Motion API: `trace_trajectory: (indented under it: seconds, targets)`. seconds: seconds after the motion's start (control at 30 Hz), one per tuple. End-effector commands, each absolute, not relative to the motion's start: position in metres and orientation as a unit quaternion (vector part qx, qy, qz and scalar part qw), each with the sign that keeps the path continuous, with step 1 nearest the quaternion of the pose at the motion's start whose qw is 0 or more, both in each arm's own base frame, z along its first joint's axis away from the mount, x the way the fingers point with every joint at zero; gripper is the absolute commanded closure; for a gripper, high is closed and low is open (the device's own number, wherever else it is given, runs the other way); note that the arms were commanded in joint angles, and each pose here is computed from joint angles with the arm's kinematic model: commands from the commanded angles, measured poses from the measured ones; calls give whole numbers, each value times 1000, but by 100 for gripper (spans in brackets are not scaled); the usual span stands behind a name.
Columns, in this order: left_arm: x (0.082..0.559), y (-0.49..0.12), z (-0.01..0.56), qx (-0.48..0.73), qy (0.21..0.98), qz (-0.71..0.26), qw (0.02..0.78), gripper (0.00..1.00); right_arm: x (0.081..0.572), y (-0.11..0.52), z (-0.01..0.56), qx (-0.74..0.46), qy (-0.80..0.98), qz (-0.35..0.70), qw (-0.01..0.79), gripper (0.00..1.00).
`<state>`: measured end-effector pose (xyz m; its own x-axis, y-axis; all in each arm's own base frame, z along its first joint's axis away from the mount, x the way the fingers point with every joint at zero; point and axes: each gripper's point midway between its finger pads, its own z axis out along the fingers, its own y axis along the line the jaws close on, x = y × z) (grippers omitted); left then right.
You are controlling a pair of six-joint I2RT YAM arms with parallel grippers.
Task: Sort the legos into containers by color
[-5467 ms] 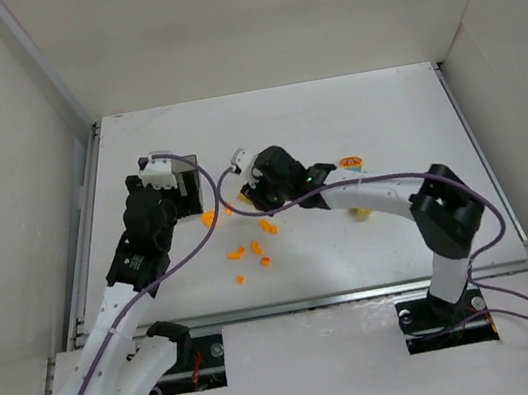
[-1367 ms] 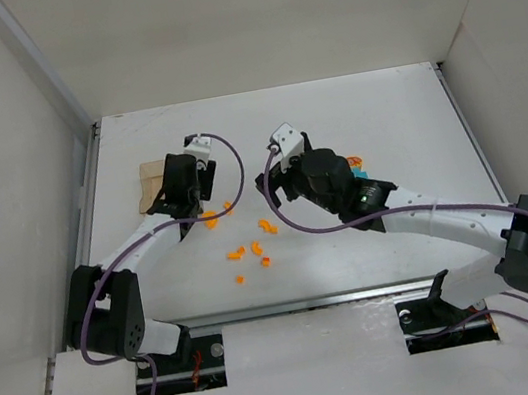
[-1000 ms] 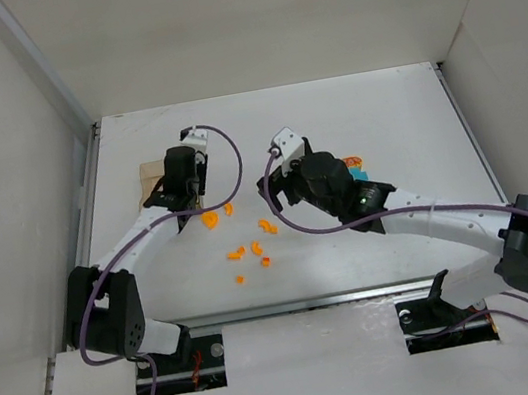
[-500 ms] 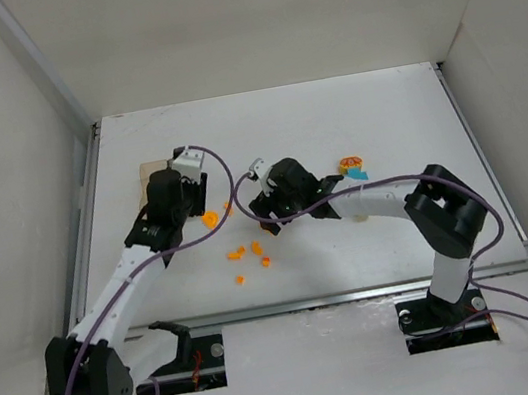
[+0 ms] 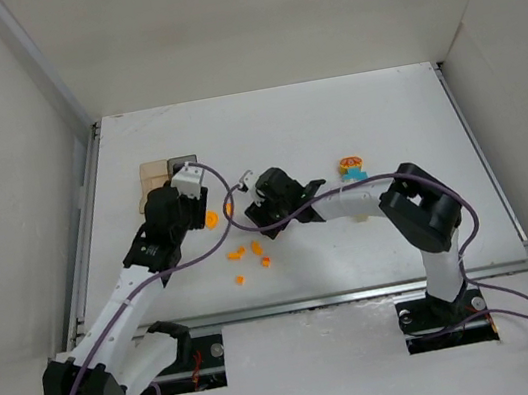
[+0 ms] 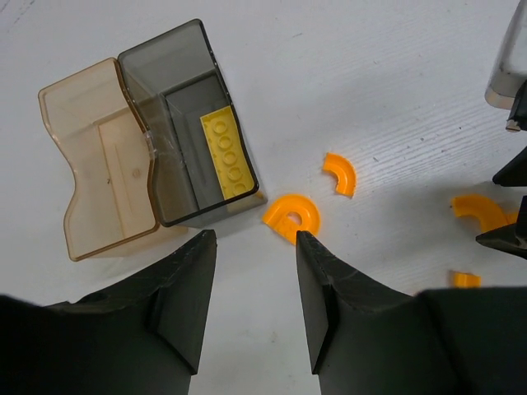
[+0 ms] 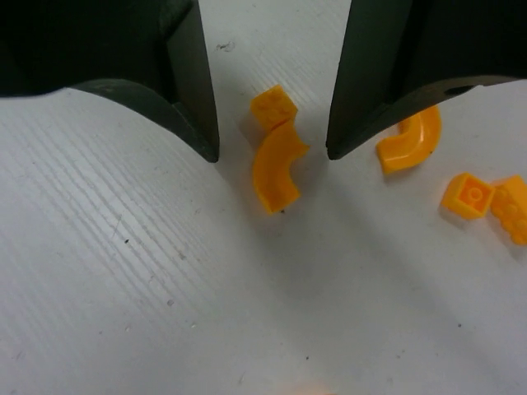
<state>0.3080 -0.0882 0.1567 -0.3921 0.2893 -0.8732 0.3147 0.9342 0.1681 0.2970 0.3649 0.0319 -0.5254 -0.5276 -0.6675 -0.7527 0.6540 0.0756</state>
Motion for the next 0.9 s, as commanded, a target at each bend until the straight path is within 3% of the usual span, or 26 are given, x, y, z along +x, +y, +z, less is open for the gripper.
trace_trajectory:
  seconds: [0.0,0.07,0.2,0.23,0.33,0.6,0.87]
  targets:
    - [315,-92,166,183,818,-12,545,59,308,375,44,-366,851,173,334,42]
    - [315,-91,166,176,819,-11,545,59,308,374,39,-367,853,170,329,47]
    - [315,-91,166,176,819,-11,545,59,304,379,31,-374,853,173,320,66]
    - [315,-91,166,176,819,-11,545,59,305,380,28,-374,854,172,318,79]
    - [314,-94,166,180,819,-13,545,59,305,381,28,-369,856,174,318,100]
    - [310,-106,177,207,807,-41,552,63,319,384,111,-350,822,227,387,100]
    - [295,-144,200,340,734,-94,581,63,326,367,177,-340,783,298,427,100]
